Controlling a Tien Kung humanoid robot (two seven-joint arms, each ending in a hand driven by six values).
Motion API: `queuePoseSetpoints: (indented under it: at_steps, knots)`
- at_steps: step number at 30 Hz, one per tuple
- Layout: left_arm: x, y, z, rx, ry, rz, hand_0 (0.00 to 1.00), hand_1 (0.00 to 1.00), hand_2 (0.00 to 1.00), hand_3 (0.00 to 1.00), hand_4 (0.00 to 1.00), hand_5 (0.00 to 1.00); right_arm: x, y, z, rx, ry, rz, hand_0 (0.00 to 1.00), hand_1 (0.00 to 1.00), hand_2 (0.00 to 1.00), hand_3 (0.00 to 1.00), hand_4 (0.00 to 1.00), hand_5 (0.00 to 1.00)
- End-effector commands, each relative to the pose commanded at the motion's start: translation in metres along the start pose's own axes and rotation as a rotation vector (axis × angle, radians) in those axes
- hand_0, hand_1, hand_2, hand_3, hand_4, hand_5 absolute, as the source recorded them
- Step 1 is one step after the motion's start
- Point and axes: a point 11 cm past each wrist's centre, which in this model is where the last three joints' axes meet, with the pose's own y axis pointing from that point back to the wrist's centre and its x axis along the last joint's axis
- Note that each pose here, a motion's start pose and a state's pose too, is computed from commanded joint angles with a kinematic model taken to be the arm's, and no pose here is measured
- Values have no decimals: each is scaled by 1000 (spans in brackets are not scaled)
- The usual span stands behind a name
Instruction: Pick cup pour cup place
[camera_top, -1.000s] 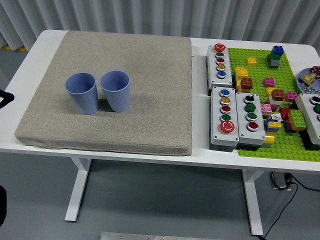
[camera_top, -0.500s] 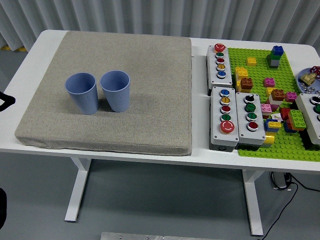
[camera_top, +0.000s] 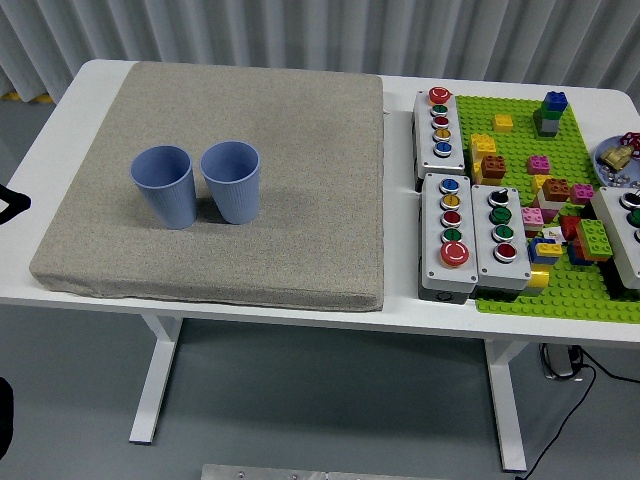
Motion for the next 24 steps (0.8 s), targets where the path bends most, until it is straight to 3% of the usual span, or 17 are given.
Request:
queuePoseSetpoints:
  at_steps: [24]
  knots:
    - [-1,0,-1,4,2,-1,823,833,931,935,788,998,0,0,-2,3,-1,3,737,697,742,600,138,215]
